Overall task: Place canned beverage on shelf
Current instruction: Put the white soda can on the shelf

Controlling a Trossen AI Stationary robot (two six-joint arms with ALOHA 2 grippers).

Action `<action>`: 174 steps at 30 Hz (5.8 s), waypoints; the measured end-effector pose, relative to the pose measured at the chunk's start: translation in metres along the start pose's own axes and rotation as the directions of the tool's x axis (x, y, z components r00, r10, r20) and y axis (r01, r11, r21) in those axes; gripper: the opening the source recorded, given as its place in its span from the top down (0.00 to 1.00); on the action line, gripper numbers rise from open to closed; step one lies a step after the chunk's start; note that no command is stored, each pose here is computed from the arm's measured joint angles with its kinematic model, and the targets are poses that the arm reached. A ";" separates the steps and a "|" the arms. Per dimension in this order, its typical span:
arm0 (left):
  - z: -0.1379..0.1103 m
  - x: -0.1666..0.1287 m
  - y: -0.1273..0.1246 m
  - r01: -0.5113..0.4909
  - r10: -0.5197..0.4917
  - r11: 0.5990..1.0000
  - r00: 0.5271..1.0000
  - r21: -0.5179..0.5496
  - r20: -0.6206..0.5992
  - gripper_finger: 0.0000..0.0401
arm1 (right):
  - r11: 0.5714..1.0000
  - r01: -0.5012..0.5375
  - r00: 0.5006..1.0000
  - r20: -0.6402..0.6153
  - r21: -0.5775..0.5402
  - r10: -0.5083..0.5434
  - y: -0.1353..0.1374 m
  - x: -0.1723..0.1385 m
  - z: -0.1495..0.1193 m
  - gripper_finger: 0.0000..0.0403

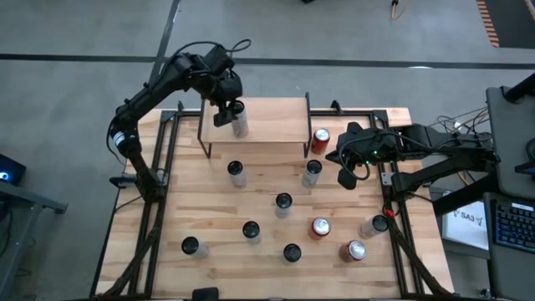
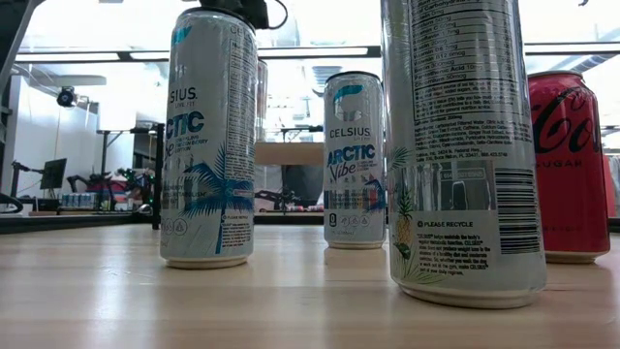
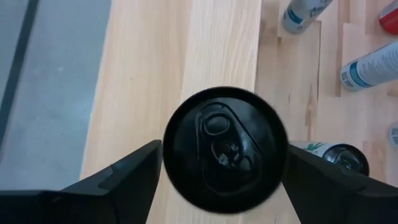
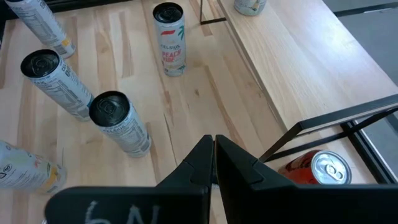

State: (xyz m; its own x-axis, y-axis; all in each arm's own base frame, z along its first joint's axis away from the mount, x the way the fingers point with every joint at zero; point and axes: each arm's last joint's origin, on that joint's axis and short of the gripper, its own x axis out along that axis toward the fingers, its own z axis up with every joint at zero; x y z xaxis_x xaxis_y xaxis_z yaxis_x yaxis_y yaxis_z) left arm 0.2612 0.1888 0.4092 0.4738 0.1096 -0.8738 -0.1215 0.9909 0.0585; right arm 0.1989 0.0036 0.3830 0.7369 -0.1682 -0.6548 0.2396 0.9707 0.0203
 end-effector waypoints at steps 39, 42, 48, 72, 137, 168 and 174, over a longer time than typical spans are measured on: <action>-0.091 0.010 -0.151 0.014 0.027 0.998 0.792 -0.063 0.610 0.88 | 0.999 -0.033 0.967 0.253 -0.030 0.039 0.014 0.051 0.016 0.98; -0.101 0.035 -0.149 -0.001 0.065 0.995 0.788 -0.105 0.613 0.93 | 0.998 -0.028 0.966 0.254 -0.047 0.039 0.018 0.068 0.020 0.98; -0.111 0.066 -0.140 -0.091 0.192 0.976 0.790 -0.198 0.583 0.99 | 0.996 0.030 0.956 0.294 -0.087 -0.003 0.022 0.101 0.030 0.98; -0.110 0.076 -0.109 -0.170 0.312 0.942 0.762 -0.289 0.568 1.00 | 0.987 0.150 0.950 0.267 0.059 -0.160 -0.035 0.182 0.061 0.98; -0.116 0.084 -0.063 -0.186 0.230 0.973 0.761 -0.136 0.606 1.00 | 0.978 0.204 0.936 0.299 -0.033 -0.185 -0.046 0.190 0.074 0.98; -0.116 0.103 -0.035 -0.328 0.427 0.904 0.734 -0.275 0.527 1.00 | 0.977 0.208 0.946 0.262 -0.042 -0.191 -0.048 0.192 0.071 0.98; -0.117 0.098 -0.038 -0.322 0.419 0.908 0.735 -0.269 0.533 1.00 | 0.977 0.210 0.946 0.261 -0.046 -0.191 -0.048 0.192 0.071 0.98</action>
State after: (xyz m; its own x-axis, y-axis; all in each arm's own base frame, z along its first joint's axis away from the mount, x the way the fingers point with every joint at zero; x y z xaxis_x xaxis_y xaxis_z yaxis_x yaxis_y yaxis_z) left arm 0.2102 0.1531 0.2650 0.7623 0.5376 -0.3604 -0.4977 0.8429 0.2045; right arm 0.3733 -0.0869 0.3098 0.8165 -0.3892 -0.4264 0.3595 0.9207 -0.1519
